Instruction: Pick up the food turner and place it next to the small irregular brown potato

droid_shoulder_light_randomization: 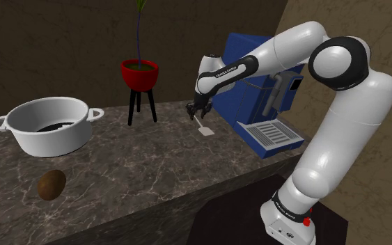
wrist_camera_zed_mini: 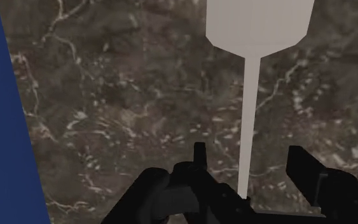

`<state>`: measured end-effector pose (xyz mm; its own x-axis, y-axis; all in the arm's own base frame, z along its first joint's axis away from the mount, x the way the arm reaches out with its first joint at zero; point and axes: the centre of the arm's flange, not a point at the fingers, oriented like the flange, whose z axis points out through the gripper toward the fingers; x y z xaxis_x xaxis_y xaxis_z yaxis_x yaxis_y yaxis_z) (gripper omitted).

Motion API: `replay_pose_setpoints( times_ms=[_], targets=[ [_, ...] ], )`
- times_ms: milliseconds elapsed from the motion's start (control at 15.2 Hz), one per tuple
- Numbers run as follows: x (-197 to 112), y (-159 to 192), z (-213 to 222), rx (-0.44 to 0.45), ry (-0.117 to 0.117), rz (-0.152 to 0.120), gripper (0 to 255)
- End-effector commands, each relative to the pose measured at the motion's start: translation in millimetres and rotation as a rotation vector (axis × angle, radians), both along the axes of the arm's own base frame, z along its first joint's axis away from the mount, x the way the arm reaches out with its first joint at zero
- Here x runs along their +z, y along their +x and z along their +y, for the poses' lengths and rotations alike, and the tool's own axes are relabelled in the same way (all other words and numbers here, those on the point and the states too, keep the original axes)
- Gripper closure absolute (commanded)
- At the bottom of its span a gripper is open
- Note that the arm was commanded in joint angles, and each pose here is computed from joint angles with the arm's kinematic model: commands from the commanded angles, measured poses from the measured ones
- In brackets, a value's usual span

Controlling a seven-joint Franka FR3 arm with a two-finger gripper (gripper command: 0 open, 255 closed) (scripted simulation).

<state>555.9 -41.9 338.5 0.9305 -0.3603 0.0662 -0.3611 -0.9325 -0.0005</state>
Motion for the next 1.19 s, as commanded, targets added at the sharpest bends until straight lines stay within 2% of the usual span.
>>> replay_pose_setpoints(
  times_ms=[0, 528, 1122],
  targets=[
    [0.0, 0.0, 0.0, 0.0, 0.0, 0.0, 255],
    [-0.1, 0.0, 0.0, 0.0, 0.0, 0.0, 255],
    [47.5, 0.0, 0.0, 0.0, 0.0, 0.0, 255]
  ],
)
